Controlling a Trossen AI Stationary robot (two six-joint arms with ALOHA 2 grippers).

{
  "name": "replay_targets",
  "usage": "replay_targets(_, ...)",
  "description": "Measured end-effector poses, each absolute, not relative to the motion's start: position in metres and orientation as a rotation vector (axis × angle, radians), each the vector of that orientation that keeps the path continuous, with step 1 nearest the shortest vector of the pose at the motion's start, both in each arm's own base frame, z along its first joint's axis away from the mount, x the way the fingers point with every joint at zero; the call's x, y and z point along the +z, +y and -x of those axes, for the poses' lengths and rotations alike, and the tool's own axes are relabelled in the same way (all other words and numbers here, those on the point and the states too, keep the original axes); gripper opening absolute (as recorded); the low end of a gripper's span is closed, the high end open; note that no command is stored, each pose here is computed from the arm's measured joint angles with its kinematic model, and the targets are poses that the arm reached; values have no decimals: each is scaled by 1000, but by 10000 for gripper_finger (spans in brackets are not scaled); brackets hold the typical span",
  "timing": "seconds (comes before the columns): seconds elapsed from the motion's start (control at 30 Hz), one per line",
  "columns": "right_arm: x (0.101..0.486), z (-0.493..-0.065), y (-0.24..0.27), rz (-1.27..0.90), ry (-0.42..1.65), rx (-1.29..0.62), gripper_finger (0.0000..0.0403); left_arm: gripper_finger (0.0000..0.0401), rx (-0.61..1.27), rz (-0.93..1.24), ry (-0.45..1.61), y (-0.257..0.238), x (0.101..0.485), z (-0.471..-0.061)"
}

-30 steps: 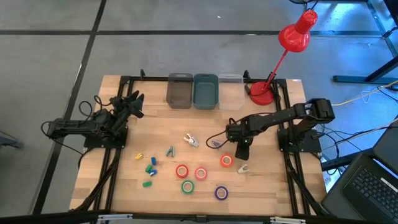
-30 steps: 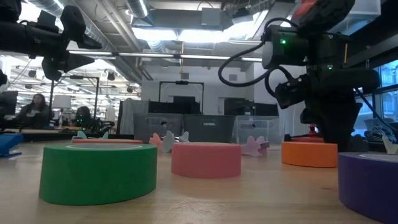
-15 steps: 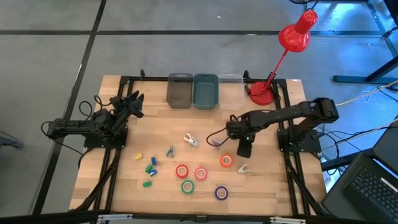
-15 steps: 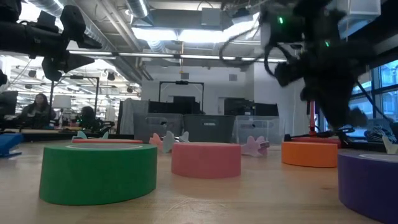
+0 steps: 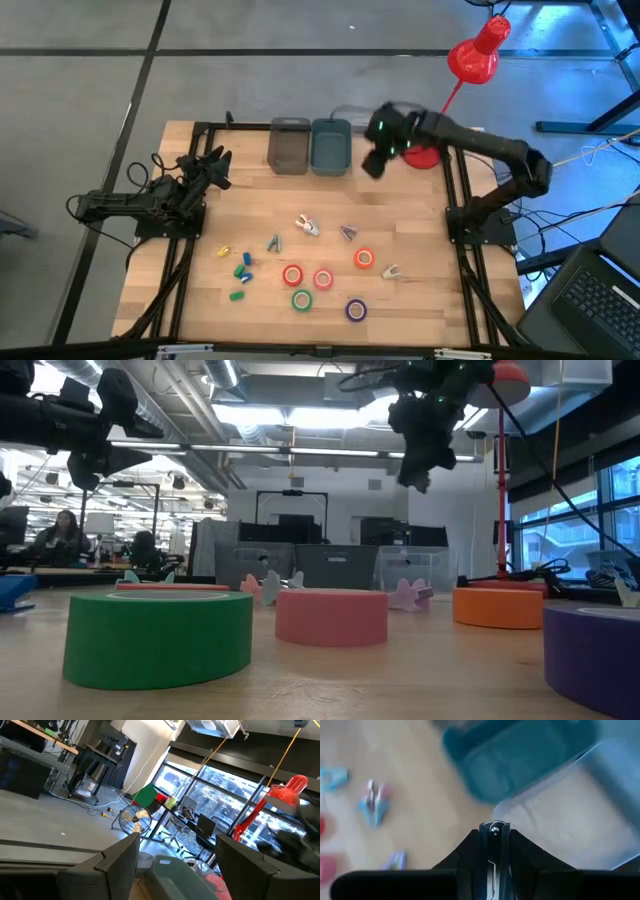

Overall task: Pick and place Stapler, Stapler remover, tape
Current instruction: Put the black staple remover into the transparent bin

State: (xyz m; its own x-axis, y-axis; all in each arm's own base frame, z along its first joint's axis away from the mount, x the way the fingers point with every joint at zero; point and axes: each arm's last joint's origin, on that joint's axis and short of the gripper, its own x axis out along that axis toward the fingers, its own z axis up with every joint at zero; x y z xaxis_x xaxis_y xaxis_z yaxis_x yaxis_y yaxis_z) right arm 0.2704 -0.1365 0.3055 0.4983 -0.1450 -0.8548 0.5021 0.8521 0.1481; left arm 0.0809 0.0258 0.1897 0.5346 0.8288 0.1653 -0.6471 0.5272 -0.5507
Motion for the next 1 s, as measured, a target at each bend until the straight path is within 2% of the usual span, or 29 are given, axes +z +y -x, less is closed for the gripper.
replay_targets(0.07, 310, -270, -158, -403, 931, -426, 72, 248, 916, 459, -440, 26, 190, -81)
replay_targets(0.27, 300, -287, -207, -335, 987, -434, 72, 247, 925, 457, -440, 26, 190, -81)
replay_targets(0.57, 243, -305, -268, -396, 1158, -432, 72, 247, 911, 480, -452, 26, 190, -81)
replay_targets(0.77, 201, -305, -283, -430, 1260, -407, 72, 248, 910, 480, -451, 26, 190, -81)
replay_targets(1.0, 174, -312, -289, -413, 1297, -383, 72, 248, 928, 482, -454, 26, 190, -81)
